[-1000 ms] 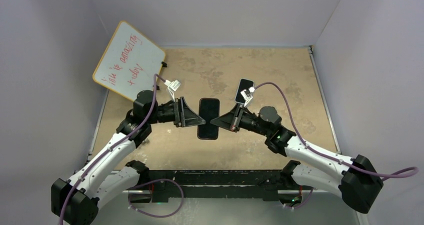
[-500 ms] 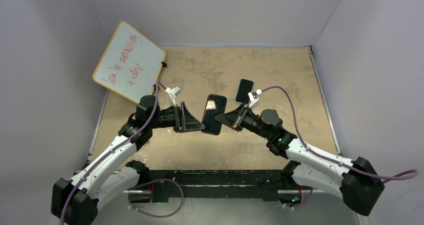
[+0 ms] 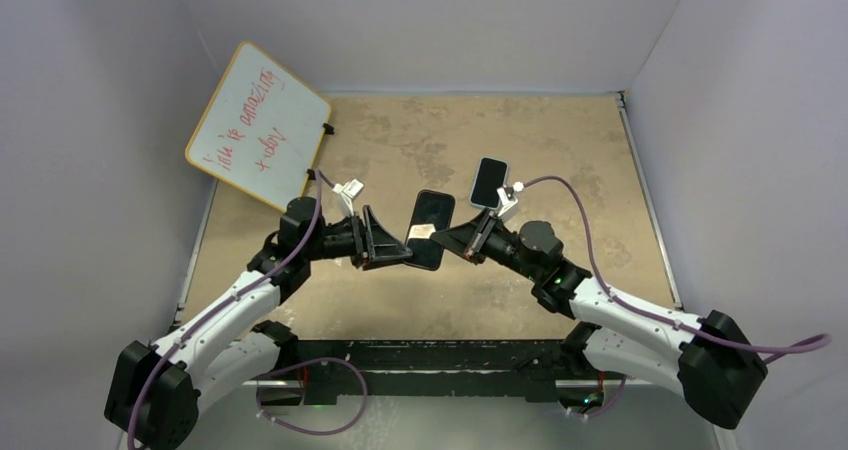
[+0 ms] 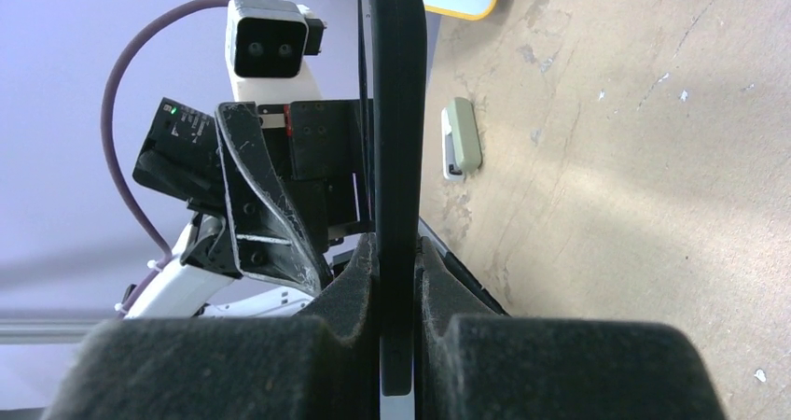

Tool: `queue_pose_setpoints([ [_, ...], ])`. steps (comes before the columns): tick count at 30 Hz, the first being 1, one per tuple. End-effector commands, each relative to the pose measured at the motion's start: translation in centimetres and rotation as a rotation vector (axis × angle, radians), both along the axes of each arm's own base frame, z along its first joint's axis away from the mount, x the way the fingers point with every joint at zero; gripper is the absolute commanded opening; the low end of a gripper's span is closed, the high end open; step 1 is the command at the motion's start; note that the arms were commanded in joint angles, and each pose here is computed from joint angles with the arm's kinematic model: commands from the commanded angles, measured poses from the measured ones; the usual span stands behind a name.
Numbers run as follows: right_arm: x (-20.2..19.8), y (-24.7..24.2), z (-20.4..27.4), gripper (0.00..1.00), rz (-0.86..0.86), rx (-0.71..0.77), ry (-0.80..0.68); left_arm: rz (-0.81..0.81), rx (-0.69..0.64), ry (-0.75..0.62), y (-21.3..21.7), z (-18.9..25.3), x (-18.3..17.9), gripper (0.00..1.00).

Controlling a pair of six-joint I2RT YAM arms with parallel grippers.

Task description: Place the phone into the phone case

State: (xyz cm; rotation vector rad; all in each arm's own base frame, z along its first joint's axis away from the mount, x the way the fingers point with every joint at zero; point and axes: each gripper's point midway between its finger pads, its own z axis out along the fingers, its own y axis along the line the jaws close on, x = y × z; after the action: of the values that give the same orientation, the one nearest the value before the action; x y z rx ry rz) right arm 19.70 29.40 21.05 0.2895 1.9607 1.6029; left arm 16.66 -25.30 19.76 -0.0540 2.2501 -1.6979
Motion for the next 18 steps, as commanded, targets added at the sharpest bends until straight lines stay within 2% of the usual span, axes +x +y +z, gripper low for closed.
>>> queue_pose_setpoints([
  [1,0.7,0.2,3.5,0.0,-0.02,0.117,-0.079,0.016,-0.052,-0.02,-0.4,0.8,0.6,0.53],
  [8,0.8,0.0,3.2,0.0,-0.034,0.138,-0.077,-0.011,-0.081,0.038,-0.6,0.2,0.0,0.38],
  [9,0.8,0.0,3.0,0.0,-0.032,0.131,-0.078,-0.01,-0.074,0.041,-0.6,0.1,0.0,0.32],
  [11,0.9,0.1,2.9,0.0,-0.032,0.123,-0.081,-0.003,-0.044,0.052,-0.5,-0.4,0.1,0.08],
  [12,0.9,0.1,2.8,0.0,-0.033,0.115,-0.083,0.0,-0.022,0.056,-0.4,-0.8,0.2,0.01],
  [18,1.2,0.2,1.1,0.0,-0.034,0.05,-0.075,0.026,0.071,0.089,0.2,-2.6,0.3,0.0],
])
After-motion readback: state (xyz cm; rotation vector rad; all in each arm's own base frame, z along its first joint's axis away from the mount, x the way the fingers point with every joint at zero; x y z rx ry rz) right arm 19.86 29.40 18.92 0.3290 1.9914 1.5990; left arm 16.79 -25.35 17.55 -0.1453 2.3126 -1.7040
